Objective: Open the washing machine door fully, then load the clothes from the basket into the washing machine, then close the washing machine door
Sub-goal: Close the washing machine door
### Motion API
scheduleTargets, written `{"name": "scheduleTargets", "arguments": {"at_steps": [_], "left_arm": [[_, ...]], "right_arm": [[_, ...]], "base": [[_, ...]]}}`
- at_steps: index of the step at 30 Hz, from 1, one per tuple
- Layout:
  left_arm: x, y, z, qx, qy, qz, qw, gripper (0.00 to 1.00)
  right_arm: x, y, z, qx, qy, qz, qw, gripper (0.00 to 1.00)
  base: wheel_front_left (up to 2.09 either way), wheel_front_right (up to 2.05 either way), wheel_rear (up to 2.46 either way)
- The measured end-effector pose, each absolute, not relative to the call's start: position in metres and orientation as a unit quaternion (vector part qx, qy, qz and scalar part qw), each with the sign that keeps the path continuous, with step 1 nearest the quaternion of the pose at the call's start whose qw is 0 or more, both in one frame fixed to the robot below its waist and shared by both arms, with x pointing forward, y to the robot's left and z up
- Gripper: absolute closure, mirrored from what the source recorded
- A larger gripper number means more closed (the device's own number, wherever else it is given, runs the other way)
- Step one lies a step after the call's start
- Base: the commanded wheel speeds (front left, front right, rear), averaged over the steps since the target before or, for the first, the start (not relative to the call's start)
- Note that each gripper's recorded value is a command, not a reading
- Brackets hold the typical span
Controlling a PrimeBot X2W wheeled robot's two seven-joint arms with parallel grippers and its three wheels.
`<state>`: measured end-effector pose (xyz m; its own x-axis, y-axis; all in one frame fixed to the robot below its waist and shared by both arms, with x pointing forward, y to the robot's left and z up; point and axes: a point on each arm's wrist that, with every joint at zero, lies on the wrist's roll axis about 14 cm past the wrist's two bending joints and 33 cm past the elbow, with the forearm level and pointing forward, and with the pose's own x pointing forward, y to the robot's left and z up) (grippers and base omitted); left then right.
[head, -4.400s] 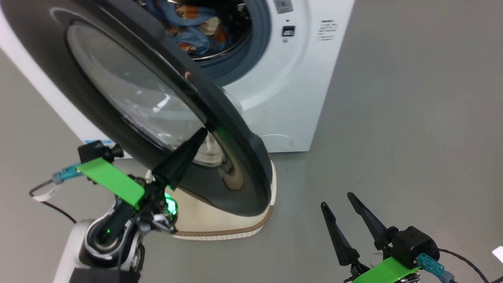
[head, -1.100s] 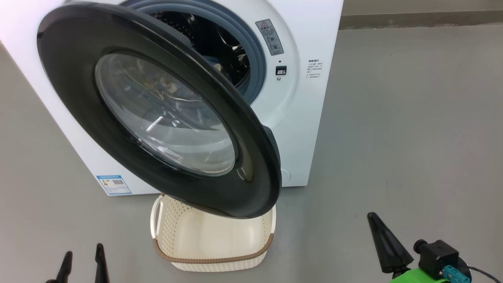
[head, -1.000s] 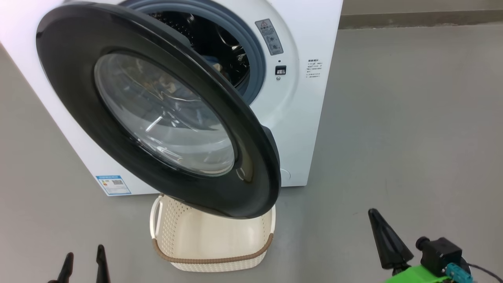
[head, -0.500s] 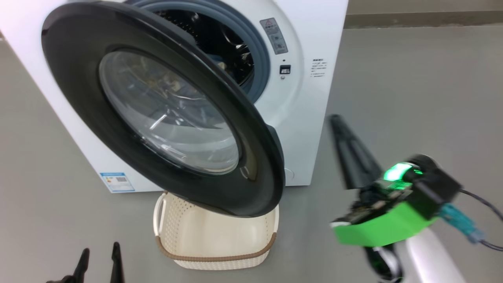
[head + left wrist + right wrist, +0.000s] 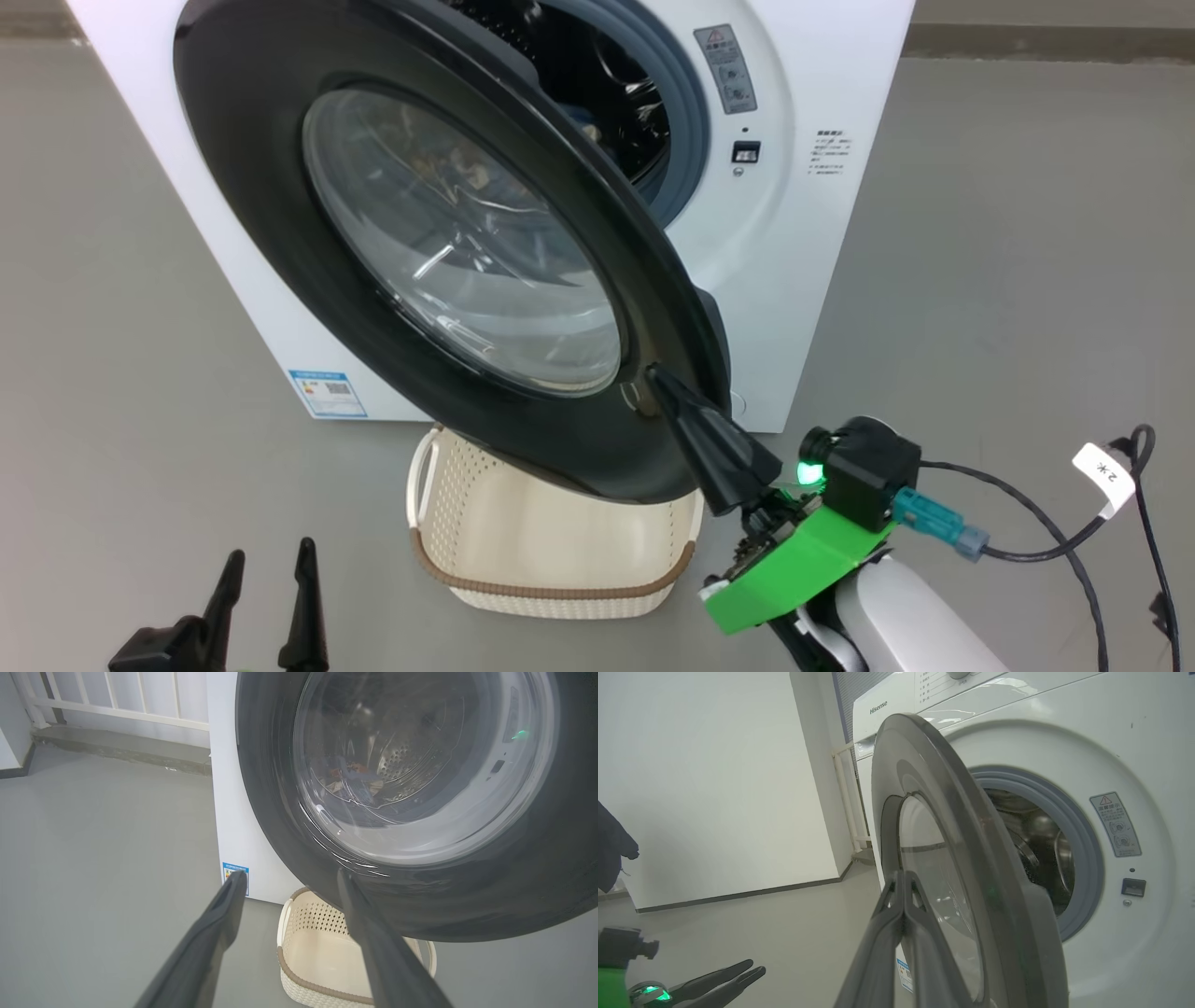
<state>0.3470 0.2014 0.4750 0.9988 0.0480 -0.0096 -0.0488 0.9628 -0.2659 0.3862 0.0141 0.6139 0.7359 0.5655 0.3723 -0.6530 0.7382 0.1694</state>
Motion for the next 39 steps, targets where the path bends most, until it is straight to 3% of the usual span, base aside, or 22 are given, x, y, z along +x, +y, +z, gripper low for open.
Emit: {"name": "scheduleTargets", "arguments": {"at_steps": [14,39], "left_arm": [[0.353,0.207,0.472,-0.152,0.005,0.038,0.988,0.0],[0.37,0.214,0.462,-0.166,0.016,0.051,0.985,0.0]], "right_arm": [[0.423,-0.001,0.564,0.162,-0.079,0.288,0.941,1.0],[0.478,-0.013,0.56,0.14,-0.091,0.268,0.949,1.0]], "base": [[0.0,0.0,0.0],[0.0,0.0,0.0]]}}
